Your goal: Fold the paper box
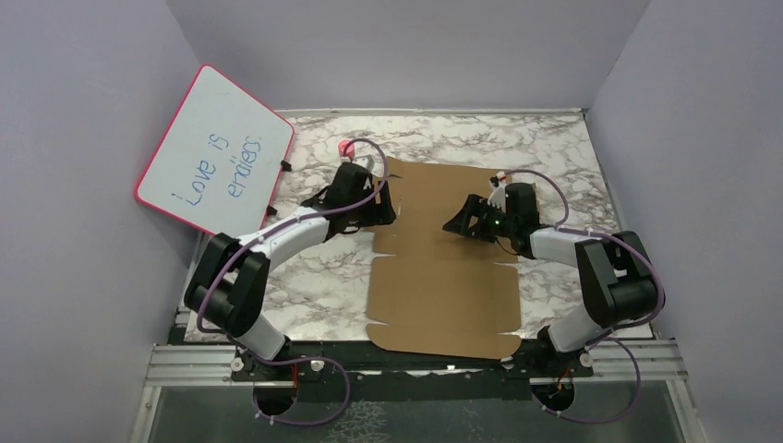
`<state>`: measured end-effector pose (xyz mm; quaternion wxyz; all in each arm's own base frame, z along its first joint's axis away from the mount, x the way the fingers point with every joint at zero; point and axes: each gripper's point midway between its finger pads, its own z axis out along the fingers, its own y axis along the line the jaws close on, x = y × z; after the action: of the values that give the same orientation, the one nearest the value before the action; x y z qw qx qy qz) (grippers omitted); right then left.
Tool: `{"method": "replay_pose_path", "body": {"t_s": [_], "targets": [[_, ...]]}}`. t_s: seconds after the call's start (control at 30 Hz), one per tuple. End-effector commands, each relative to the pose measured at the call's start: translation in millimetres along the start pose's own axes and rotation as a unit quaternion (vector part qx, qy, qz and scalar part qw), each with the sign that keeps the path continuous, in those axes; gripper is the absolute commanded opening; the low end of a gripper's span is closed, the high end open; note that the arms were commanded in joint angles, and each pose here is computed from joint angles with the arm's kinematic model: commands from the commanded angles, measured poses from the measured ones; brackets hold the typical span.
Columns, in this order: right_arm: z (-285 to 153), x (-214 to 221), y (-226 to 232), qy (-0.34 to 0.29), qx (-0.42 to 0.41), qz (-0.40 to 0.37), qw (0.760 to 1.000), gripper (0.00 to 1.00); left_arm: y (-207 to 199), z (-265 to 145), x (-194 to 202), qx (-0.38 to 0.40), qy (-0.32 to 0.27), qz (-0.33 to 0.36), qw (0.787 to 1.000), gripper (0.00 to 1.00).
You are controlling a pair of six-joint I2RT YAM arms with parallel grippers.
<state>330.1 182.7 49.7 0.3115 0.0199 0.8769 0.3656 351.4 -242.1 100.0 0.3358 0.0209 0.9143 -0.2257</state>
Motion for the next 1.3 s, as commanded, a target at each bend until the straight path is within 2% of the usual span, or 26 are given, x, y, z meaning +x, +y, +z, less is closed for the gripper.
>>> {"method": "replay_pose_path", "body": {"t_s": [0.0,0.3,0.67,0.93,1.1,1.27], "targets": [[-6,3,23,-0.01,-0.042,-0.021,0.999,0.87,-12,-21,9,0.062,-0.021,-0.062,0.996,0.79],[3,16,28,0.003,-0.05,-0.025,0.998,0.87,0,-16,40,0.09,0.006,-0.115,0.989,0.79],[13,28,25,0.019,-0.04,-0.021,0.999,0.87,13,5,62,0.079,0.034,-0.119,0.989,0.7],[18,35,23,0.027,-0.035,-0.023,0.999,0.87,24,9,75,0.06,0.048,-0.11,0.991,0.68],[20,37,22,0.029,-0.032,-0.023,0.999,0.87,11,7,73,0.089,0.049,-0.107,0.989,0.58],[21,38,24,0.03,-0.033,-0.024,0.999,0.87,3,1,67,0.088,0.033,-0.09,0.992,0.41]]}}
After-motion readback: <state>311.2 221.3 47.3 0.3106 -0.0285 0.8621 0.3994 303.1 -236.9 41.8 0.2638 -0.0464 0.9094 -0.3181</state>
